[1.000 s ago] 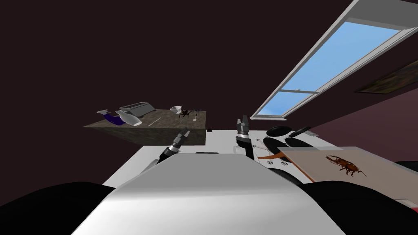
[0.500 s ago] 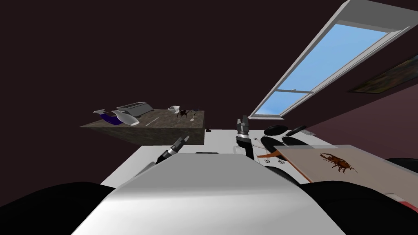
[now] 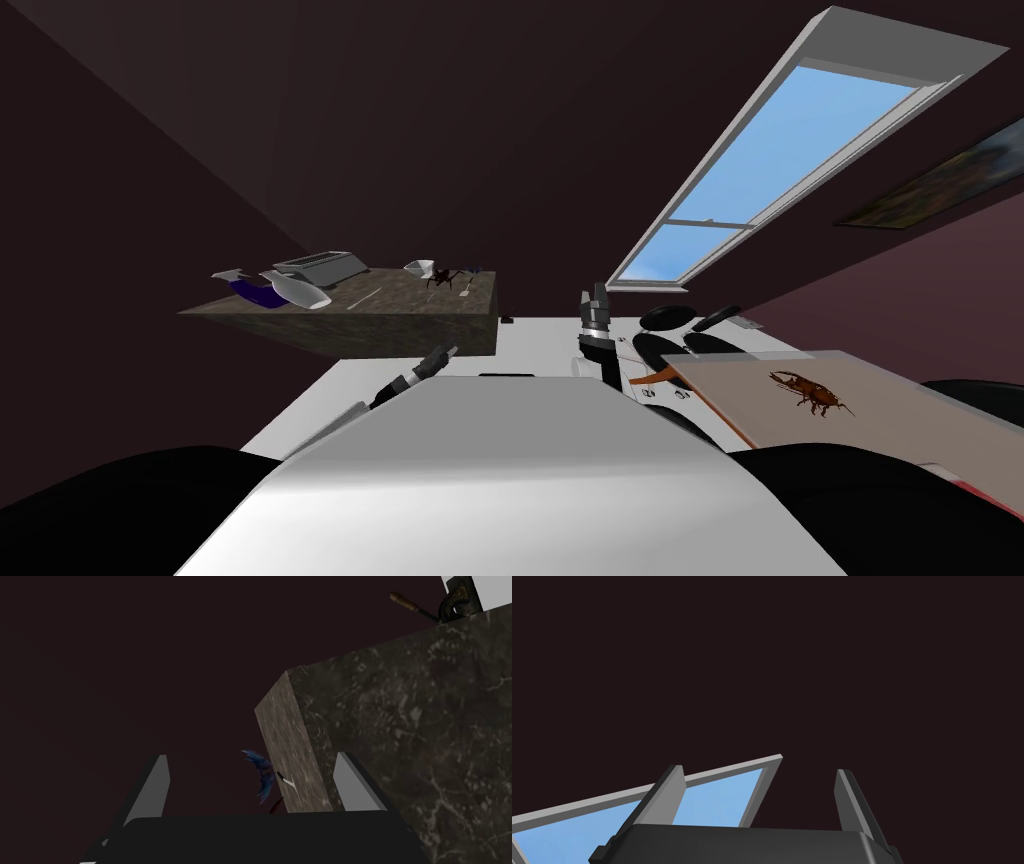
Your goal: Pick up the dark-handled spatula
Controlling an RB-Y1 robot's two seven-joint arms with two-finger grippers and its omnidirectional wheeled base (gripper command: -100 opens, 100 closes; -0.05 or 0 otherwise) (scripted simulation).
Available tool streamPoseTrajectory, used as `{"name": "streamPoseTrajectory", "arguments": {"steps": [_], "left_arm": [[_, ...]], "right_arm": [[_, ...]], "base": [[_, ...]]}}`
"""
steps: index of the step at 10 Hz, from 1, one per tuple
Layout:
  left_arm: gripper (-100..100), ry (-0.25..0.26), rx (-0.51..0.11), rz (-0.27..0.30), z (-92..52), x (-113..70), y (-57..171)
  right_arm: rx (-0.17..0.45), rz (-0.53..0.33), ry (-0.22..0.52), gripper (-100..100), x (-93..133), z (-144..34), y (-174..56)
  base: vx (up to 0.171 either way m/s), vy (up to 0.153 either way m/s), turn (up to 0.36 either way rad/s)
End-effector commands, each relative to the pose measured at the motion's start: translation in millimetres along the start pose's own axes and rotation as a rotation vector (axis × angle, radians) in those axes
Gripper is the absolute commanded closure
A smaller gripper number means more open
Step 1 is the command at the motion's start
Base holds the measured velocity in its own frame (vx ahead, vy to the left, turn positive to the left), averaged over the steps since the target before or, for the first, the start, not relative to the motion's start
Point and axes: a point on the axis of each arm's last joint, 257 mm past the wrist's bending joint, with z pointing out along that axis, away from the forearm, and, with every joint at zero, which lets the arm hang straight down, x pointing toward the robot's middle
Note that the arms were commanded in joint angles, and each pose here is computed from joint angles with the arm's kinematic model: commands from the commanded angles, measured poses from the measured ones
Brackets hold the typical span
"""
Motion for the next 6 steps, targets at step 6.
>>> {"name": "streamPoseTrajectory", "arguments": {"steps": [6], "left_arm": [[-100,0.102,-0.231,0.063,-41.0,-11.5,70.3]], "right_arm": [[0.0,0.0,0.0,0,0.0,0.0,0.0]], "base": [[0.01,-0.07,-0.019]]}}
